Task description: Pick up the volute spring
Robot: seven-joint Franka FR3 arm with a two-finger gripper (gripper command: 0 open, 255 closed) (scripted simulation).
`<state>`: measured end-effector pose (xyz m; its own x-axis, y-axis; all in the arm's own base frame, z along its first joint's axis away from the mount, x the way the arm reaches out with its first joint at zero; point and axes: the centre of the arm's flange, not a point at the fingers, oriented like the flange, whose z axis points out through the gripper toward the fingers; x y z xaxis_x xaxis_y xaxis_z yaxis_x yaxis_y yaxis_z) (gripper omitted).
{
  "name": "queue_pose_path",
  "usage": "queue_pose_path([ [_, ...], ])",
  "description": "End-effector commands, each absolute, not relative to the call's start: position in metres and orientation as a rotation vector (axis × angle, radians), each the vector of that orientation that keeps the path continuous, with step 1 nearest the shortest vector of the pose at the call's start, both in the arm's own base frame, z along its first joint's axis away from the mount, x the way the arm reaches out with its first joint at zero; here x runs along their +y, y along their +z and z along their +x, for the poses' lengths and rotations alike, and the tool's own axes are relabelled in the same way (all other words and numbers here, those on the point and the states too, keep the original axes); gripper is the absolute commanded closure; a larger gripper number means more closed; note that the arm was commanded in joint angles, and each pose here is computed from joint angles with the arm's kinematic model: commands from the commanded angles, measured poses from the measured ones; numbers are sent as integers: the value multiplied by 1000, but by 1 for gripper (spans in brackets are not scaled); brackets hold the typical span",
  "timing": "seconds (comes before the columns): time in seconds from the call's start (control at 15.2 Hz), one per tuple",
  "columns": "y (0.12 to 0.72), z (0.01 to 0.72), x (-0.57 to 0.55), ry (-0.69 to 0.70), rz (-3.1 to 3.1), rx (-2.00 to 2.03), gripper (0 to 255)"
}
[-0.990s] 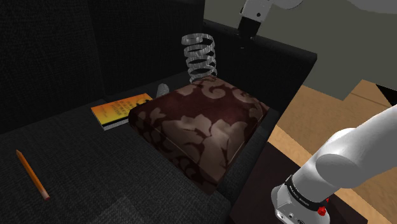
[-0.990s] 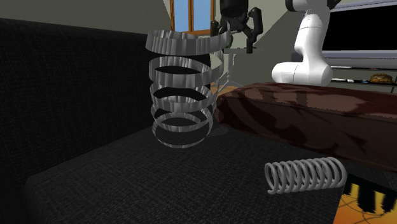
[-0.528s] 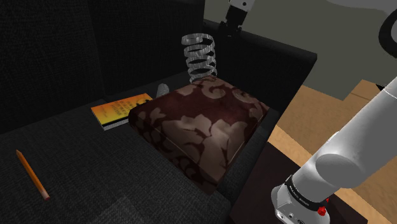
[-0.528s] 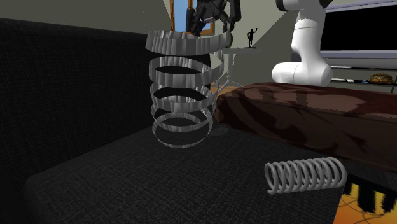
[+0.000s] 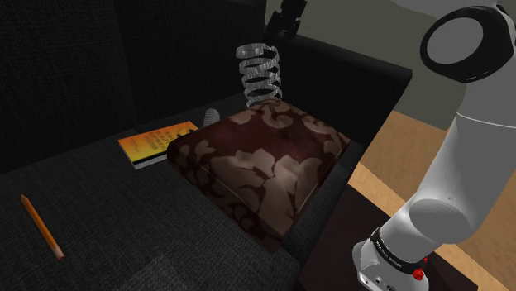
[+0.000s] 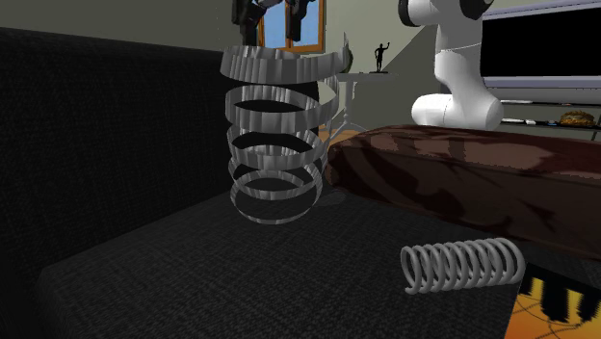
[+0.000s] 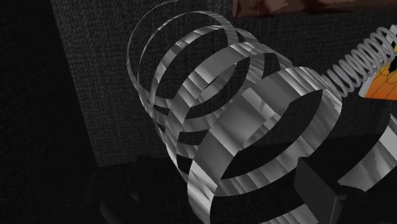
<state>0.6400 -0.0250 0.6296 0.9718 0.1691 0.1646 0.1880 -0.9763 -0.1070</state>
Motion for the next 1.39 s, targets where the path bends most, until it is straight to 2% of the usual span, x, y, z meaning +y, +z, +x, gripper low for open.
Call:
queue_pose_path([
  [0.0, 626, 648, -25, -241, -2997, -275, 0],
  [0.53, 596, 648, -25, -241, -2997, -275, 0],
  [0.59, 596, 648, -25, -241, -2997, -274, 255],
  [1.32, 607, 648, -25, -241, -2997, -275, 255],
])
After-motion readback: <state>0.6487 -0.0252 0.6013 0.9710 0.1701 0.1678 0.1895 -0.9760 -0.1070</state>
